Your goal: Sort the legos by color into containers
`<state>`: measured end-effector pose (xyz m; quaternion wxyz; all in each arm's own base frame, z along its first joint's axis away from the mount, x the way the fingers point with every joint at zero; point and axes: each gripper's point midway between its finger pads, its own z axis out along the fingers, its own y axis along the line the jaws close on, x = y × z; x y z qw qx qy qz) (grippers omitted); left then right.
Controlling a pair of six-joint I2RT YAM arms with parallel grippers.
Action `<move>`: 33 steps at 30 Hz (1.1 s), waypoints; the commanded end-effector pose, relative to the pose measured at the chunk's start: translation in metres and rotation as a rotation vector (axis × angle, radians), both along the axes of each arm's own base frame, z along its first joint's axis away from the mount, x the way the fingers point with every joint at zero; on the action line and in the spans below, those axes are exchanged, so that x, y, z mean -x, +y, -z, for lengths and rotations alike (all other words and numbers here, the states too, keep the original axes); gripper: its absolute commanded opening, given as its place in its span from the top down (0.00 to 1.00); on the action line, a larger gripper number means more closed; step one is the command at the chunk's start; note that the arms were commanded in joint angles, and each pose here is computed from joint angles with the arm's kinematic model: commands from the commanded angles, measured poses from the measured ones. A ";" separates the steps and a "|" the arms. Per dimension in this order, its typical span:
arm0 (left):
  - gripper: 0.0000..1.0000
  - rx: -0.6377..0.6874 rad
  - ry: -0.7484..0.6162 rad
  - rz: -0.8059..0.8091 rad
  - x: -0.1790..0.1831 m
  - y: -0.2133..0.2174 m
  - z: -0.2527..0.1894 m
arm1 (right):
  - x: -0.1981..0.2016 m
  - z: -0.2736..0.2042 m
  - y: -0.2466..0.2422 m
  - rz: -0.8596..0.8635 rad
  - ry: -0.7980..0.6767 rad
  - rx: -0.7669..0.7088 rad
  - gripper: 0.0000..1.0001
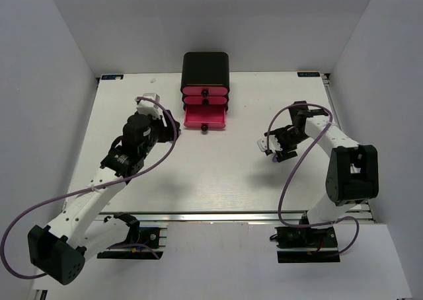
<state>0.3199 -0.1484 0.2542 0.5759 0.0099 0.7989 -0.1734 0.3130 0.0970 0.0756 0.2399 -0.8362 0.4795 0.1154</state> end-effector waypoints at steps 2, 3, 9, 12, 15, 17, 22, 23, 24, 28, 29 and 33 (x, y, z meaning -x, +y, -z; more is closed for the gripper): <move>0.25 -0.085 0.013 -0.003 0.012 0.013 0.004 | -0.010 0.019 -0.009 -0.270 -0.130 0.153 0.26; 0.24 -0.070 -0.006 0.011 0.014 0.011 0.000 | -0.011 0.023 -0.009 -0.263 -0.123 0.162 0.26; 0.24 -0.051 -0.016 0.031 0.017 0.008 -0.005 | -0.024 0.040 -0.013 -0.248 -0.117 0.226 0.27; 0.24 -0.043 -0.016 0.040 0.018 0.006 -0.005 | -0.023 0.049 -0.016 -0.265 -0.094 0.276 0.32; 0.24 -0.037 -0.010 0.057 0.018 0.002 -0.004 | -0.023 0.055 -0.020 -0.263 -0.096 0.315 0.40; 0.24 -0.036 0.000 0.059 0.018 0.001 -0.001 | -0.024 0.053 -0.015 -0.250 -0.098 0.297 0.49; 0.24 -0.034 0.013 0.051 0.015 0.003 0.003 | -0.024 0.025 0.025 -0.192 -0.096 0.128 0.87; 0.24 -0.037 0.019 0.049 0.015 0.003 0.005 | -0.022 0.015 0.037 -0.134 -0.080 0.083 0.88; 0.24 -0.040 0.020 0.044 0.014 0.004 0.005 | -0.027 0.003 0.050 -0.096 -0.084 0.035 0.88; 0.24 -0.046 0.025 0.032 0.013 0.006 0.008 | -0.052 -0.053 0.124 0.137 -0.110 -0.251 1.00; 0.24 -0.047 0.025 0.029 0.012 0.006 0.008 | -0.051 -0.065 0.147 0.157 -0.124 -0.294 1.00; 0.24 -0.066 0.047 0.014 0.009 0.008 0.016 | -0.085 -0.098 0.185 0.362 -0.204 -0.415 1.00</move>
